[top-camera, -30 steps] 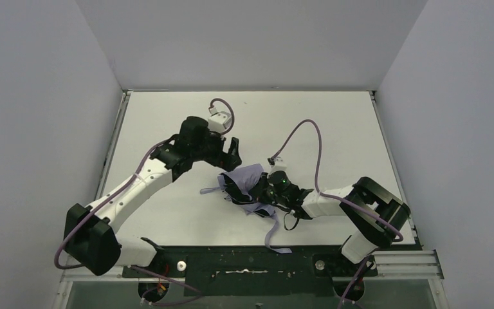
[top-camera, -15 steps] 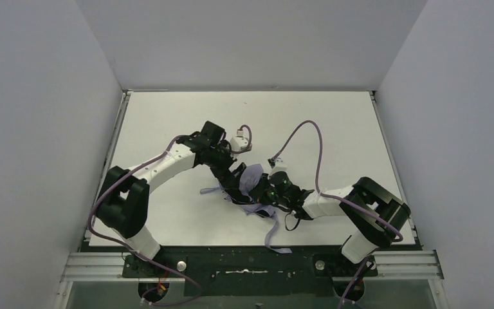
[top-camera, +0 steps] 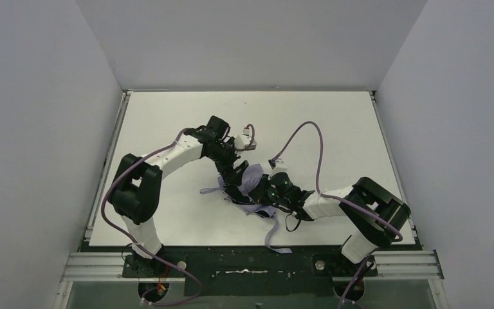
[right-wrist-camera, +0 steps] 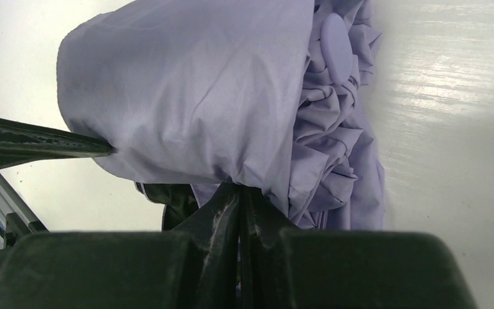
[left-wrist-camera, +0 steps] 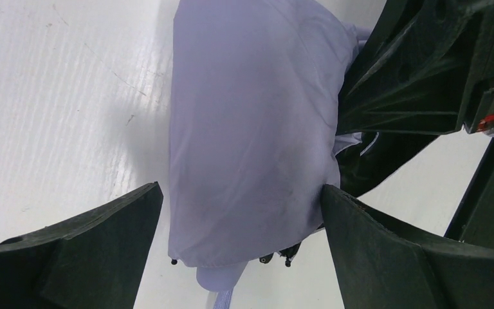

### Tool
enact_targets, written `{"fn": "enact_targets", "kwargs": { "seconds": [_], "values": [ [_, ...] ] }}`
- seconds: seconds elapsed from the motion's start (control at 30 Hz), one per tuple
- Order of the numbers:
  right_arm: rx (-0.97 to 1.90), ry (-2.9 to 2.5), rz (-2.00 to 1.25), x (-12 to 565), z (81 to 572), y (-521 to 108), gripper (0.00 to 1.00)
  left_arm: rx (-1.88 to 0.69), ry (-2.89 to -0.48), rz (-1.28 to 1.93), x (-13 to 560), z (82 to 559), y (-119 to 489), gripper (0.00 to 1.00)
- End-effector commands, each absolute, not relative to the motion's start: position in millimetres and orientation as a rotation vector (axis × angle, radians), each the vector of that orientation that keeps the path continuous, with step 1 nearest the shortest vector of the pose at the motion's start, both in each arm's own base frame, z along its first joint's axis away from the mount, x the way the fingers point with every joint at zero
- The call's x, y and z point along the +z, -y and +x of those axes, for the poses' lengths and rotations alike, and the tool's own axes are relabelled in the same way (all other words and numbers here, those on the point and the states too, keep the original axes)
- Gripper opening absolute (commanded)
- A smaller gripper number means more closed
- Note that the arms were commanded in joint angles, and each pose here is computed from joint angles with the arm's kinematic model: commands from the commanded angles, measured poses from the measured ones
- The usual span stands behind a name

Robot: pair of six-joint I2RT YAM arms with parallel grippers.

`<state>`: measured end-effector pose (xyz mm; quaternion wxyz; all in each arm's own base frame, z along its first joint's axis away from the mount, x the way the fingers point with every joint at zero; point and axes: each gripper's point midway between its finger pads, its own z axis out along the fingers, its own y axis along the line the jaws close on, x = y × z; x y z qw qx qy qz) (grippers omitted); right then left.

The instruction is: Put away the umbrella

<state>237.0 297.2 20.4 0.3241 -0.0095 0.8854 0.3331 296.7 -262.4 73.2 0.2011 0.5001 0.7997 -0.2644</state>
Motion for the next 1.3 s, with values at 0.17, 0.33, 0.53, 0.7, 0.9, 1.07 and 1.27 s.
{"fn": "enact_targets", "kwargs": {
  "seconds": [0.17, 0.33, 0.53, 0.7, 0.9, 1.07, 1.27],
  "values": [
    [0.755, -2.476, -0.063, -16, 213, -274, 0.00, -0.850, -2.206, 1.493, 71, 284, 261, 0.93],
    [0.761, -2.473, -0.062, -14, 213, -275, 0.00, -0.850, -2.248, 1.490, 66, 281, 258, 0.94],
    [0.713, -2.477, 0.021, -17, 213, -254, 0.00, -0.793, -2.241, 1.545, 61, 276, 271, 0.94],
    [0.700, -2.481, 0.059, -18, 213, -241, 0.00, -0.809, -2.224, 1.524, 56, 278, 291, 0.94],
    [0.693, -2.480, 0.060, -16, 211, -234, 0.00, -0.784, -2.223, 1.515, 43, 282, 299, 0.94],
    [0.710, -2.474, 0.086, -13, 210, -232, 0.00, -0.768, -2.235, 1.514, 29, 276, 299, 0.94],
    [0.743, -2.458, 0.111, -7, 212, -233, 0.00, -0.731, -2.247, 1.585, 8, 258, 303, 0.93]
  ]
}}
